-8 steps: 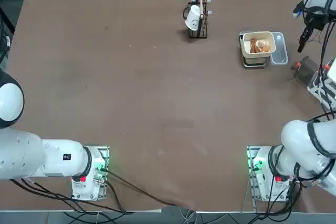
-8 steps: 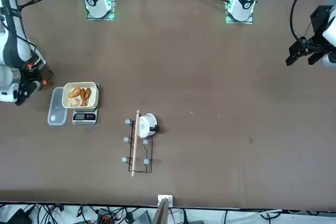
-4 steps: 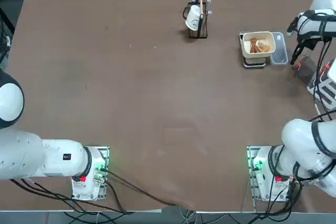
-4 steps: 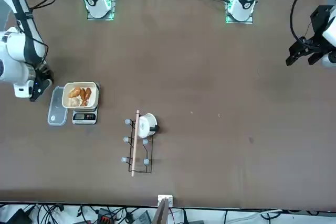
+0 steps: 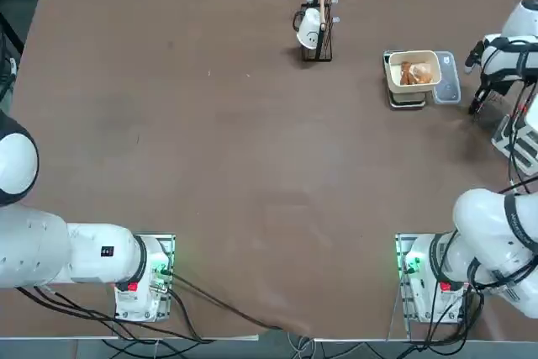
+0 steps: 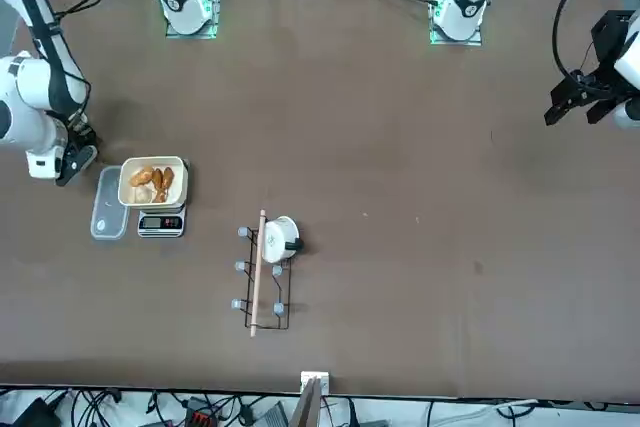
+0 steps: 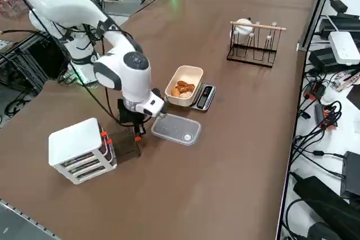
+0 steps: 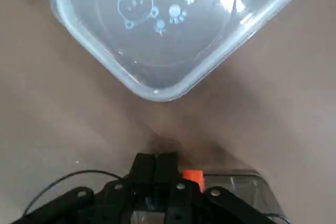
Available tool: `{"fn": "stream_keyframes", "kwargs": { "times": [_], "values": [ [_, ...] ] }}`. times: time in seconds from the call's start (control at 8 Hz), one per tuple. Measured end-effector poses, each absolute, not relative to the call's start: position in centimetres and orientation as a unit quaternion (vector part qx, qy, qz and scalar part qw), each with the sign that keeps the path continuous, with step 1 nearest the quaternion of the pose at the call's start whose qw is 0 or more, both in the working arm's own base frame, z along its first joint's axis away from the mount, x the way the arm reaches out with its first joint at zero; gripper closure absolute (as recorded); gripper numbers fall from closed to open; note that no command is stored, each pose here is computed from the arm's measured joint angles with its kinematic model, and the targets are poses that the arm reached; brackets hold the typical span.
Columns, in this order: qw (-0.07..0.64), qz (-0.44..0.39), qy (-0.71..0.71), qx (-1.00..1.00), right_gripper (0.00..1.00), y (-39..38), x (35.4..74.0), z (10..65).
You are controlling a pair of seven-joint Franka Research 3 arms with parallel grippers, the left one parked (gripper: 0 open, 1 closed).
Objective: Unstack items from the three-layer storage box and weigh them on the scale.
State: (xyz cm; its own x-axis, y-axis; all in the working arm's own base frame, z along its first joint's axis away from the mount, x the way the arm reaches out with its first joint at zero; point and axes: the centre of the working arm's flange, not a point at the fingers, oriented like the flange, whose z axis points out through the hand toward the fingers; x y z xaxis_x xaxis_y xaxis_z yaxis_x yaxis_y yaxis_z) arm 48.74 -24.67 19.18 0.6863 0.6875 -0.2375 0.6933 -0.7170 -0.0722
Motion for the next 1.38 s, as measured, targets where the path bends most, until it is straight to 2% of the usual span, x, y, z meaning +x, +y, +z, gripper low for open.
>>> {"fn": "stream_keyframes", "kwargs": {
  "times": [0.75, 1.38],
  "values": [
    [0.042, -0.181, 0.373, 0.909, 0.98, -29.4, 45.5, 20.1],
    [0.05, -0.19, 0.372, 0.907, 0.98, -29.6, 45.2, 19.6]
  ]
}}
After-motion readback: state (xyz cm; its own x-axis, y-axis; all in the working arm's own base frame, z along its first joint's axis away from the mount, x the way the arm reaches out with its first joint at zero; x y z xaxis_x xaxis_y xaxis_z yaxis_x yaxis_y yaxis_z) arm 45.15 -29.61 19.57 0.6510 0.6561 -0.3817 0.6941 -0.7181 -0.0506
